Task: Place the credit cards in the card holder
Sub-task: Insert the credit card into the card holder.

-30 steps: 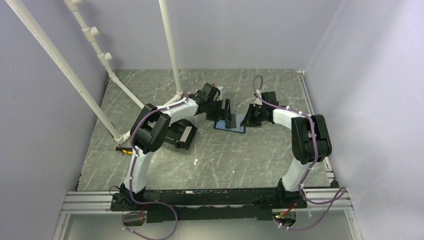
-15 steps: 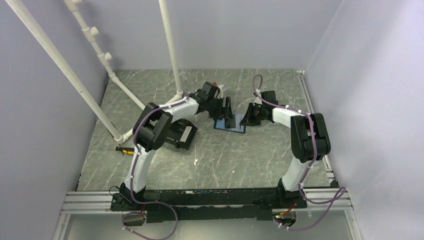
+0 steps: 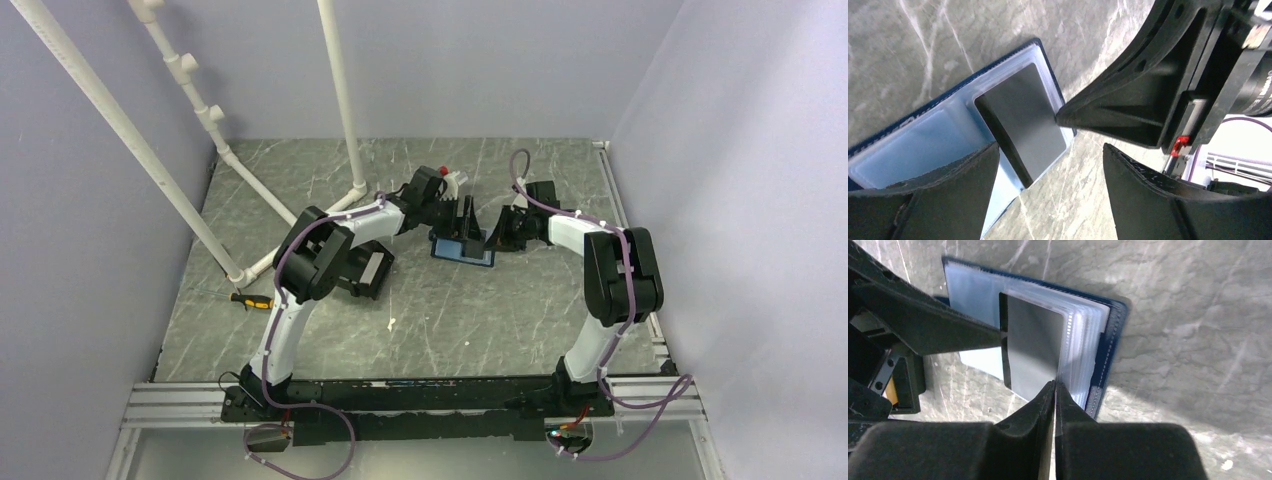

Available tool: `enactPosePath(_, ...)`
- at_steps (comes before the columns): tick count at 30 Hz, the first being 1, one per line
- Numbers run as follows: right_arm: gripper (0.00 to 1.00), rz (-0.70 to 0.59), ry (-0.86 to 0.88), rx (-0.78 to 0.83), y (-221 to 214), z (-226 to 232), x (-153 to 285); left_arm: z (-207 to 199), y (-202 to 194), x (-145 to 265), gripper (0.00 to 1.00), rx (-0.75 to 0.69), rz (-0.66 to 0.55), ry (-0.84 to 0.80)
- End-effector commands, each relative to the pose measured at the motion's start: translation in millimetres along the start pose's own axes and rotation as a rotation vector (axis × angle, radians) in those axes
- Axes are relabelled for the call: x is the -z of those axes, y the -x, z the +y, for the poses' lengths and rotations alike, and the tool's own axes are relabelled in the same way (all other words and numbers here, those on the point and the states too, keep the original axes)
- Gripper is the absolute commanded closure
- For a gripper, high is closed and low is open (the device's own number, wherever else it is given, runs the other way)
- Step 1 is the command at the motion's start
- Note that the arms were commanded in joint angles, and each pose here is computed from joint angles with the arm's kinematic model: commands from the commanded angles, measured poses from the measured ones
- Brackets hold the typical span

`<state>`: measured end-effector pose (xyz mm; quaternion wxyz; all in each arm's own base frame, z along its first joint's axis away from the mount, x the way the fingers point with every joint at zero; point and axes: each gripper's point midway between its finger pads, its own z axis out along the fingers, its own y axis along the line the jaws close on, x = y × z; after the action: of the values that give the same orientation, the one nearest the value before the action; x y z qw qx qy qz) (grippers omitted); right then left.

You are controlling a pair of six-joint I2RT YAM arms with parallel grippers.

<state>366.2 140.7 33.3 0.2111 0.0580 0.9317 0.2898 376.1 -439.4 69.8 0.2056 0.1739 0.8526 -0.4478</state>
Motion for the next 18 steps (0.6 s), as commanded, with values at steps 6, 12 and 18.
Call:
enactPosePath(6,0.8,-0.048,0.008,-0.011,6,-5,16,4,-5,17,0.17,0.119,0.042,0.128)
enactPosePath(12,0.74,-0.007,0.096,-0.033,-4,2,2,-6,-8,9,0.17,0.106,0.065,0.058)
enactPosePath(18,0.77,-0.008,0.143,-0.046,-4,14,0,-42,-13,-14,0.17,0.074,0.094,-0.054)
